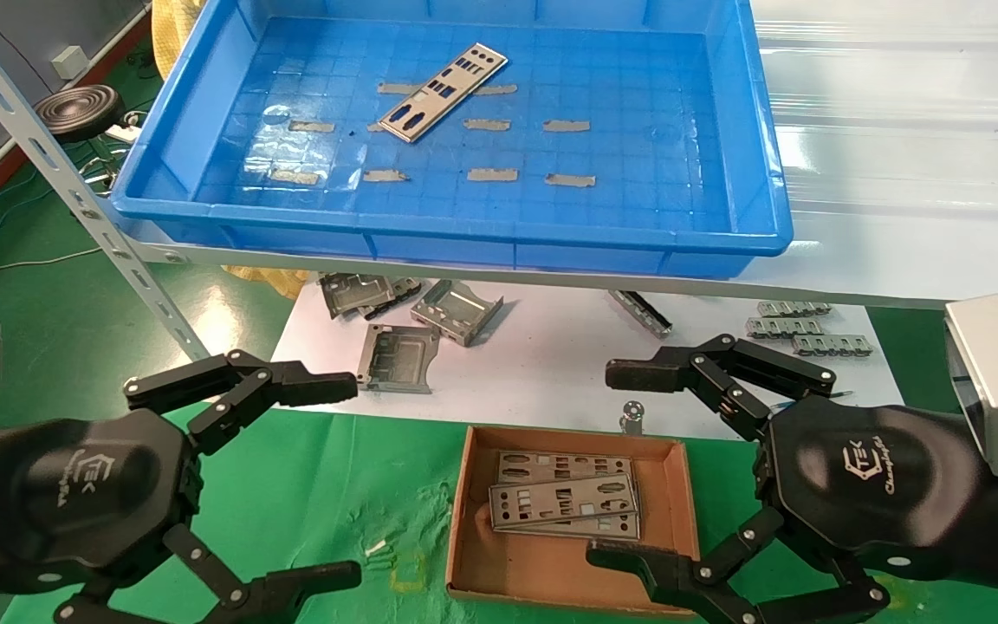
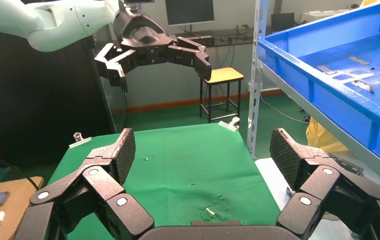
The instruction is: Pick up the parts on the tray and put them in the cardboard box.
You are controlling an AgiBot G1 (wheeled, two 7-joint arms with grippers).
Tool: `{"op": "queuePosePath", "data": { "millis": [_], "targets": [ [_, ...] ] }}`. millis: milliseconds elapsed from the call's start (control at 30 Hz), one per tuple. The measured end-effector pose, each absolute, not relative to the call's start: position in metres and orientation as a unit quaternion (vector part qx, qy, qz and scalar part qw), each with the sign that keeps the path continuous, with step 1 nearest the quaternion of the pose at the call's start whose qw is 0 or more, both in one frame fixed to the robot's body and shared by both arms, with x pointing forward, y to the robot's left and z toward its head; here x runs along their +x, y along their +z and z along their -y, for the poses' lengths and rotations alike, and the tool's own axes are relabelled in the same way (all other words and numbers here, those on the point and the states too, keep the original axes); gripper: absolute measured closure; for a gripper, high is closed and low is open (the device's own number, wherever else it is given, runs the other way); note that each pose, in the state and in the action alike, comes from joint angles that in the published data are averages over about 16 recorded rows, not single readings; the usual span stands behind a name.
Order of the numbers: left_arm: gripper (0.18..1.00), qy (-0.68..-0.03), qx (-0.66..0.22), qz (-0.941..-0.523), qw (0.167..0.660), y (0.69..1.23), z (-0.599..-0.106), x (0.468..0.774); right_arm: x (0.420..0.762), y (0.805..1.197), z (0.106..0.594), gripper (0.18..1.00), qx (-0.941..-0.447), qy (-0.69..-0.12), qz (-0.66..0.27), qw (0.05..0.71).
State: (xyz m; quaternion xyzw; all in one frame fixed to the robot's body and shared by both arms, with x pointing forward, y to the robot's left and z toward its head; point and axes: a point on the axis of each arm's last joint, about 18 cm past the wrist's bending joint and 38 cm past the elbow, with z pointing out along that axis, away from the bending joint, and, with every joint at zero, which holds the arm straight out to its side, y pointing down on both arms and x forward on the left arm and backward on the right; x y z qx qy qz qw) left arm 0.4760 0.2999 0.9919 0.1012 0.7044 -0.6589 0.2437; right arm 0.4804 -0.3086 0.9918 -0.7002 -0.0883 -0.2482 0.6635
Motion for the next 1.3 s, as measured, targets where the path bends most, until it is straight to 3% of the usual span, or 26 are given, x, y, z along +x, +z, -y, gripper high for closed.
{"op": "queuePosePath", "data": {
  "millis": [867,1300],
  "targets": [
    [0.184,-0.659,0.101,-0.704,0.244,0.9919,-0.2999,0.476,0.4804,0.9918,0.3086,0.193,-0.7,-0.248,0.088,0.664],
    [0.184,-0.659,0.101,-0.704,0.244,0.9919,-0.2999,0.476,0.4804,0.9918,0.3086,0.325,-0.7,-0.248,0.088,0.664]
  ]
}}
